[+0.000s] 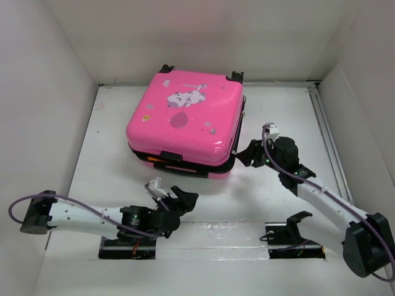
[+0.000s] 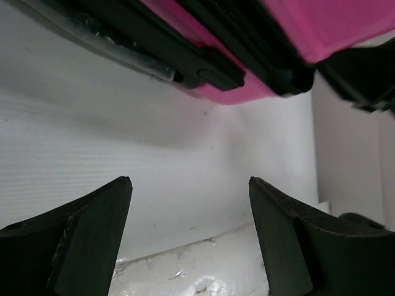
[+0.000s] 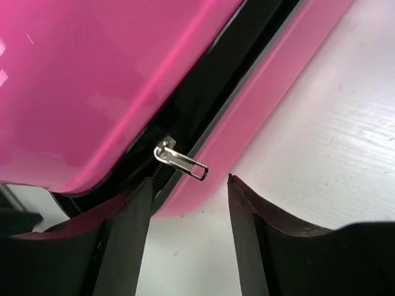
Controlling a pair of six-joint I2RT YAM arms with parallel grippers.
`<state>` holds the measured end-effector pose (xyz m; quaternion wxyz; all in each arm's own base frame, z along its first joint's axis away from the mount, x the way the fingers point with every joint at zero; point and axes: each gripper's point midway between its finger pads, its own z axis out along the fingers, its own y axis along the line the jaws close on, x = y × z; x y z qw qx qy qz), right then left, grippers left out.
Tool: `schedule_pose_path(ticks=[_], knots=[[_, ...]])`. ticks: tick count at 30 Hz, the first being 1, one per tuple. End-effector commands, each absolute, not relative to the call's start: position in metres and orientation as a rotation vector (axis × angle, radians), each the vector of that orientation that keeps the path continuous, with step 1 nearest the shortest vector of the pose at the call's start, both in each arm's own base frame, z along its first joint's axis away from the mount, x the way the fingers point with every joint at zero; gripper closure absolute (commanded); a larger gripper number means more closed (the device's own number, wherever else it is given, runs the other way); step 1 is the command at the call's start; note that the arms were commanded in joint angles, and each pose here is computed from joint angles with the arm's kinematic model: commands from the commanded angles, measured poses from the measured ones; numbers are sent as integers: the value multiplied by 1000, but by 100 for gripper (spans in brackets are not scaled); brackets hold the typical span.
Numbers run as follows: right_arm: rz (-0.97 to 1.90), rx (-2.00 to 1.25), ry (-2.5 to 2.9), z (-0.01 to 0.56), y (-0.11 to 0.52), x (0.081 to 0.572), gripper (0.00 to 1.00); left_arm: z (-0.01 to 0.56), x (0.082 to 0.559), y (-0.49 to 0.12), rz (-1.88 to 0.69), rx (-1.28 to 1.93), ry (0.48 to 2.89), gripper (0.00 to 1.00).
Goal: Pack the luggage
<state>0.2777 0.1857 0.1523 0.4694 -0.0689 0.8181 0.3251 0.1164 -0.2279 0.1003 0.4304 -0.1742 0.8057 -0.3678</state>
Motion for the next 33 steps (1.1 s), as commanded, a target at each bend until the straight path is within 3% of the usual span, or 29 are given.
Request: schedule_pose_path(ticks=[1,5,7,8,9,13,16,18,19,20,21,23,25,26,27,33], knots=[[903,-317,2018,152,206,270,42,135,141,-202,-996,-694,1778,27],[902,-318,1997,156,210,279,42,161,158,-166,-922,-797,1647,27],[919,-267,1961,165,209,281,42,220,165,-165,-935,-802,1550,26],[920,-248,1949,167,208,282,43,237,169,-159,-769,-636,1547,24],[909,-223,1963,162,206,282,45,279,169,-170,-888,-722,1486,22],[873,-156,1919,175,198,284,55,358,177,-191,-834,-522,1429,19],[845,-119,1928,174,193,286,58,352,224,-253,-777,-304,1547,15],[847,-120,1917,178,192,284,58,378,253,-288,-966,-151,1574,15],[847,-120,1917,178,192,284,61,362,297,-274,-882,-226,1603,15],[848,-122,1908,181,192,283,75,367,311,-266,-868,-261,1589,16],[847,-120,1917,179,191,282,81,362,323,-257,-833,-286,1593,16],[821,-99,1912,181,187,284,100,363,357,-204,-723,-451,1547,30],[801,-82,1895,185,182,285,100,345,378,-178,-822,-530,1568,40],[786,-69,1884,190,180,288,100,341,400,-117,-779,-659,1508,52],[776,-61,1886,190,178,287,100,325,406,-95,-793,-720,1495,56],[726,10,1871,208,170,299,100,278,432,22,-561,-1002,1479,58]])
